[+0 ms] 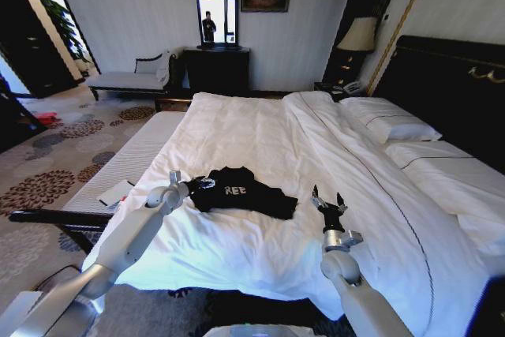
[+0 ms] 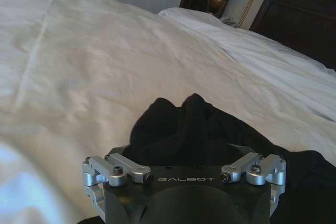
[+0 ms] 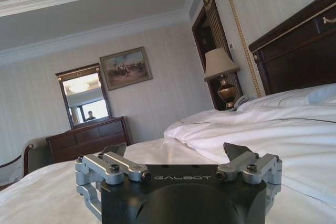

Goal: Fold the clothes on the bed.

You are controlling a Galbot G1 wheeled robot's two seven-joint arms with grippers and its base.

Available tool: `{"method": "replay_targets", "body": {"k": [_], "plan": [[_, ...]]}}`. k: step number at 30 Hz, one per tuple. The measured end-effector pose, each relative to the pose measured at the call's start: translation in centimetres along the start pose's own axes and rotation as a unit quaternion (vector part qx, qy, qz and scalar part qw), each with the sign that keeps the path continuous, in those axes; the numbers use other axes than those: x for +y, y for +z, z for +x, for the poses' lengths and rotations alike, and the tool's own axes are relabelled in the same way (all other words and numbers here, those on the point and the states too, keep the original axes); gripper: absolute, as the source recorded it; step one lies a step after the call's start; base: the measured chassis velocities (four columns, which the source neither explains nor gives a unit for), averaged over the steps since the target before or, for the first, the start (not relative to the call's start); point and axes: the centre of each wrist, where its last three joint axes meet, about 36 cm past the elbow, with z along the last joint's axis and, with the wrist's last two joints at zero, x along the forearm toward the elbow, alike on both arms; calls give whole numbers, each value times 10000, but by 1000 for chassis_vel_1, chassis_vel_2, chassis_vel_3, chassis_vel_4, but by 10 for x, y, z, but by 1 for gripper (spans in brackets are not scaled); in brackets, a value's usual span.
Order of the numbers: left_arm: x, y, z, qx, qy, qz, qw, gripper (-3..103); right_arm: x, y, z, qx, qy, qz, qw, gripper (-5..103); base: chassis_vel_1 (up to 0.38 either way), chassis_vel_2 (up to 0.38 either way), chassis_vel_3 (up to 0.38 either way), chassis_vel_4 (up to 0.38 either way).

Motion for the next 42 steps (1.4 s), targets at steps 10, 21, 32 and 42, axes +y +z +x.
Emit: {"method": "replay_targets", "body": {"k": [10,21,32,42], "plan": [[-3,0,-9,16,-6,153,9999,82,-5,-3,-1,-33,48,50,10000,100,0,0,0,0],[-1,2,-5,22,-43,230,9997,39,-4,-3,-3,-47,75,35,10000,100,0,0,0,0],[8,-7,4,-165,-171,296,9993,3,-1,-5,-11,-84,112,38,9999,100,0,0,0,0],[31,-23,41,-502,-465,352,9970,2,24,-19,-27,280,-62,-179,9994,100,0,0,0,0]]}}
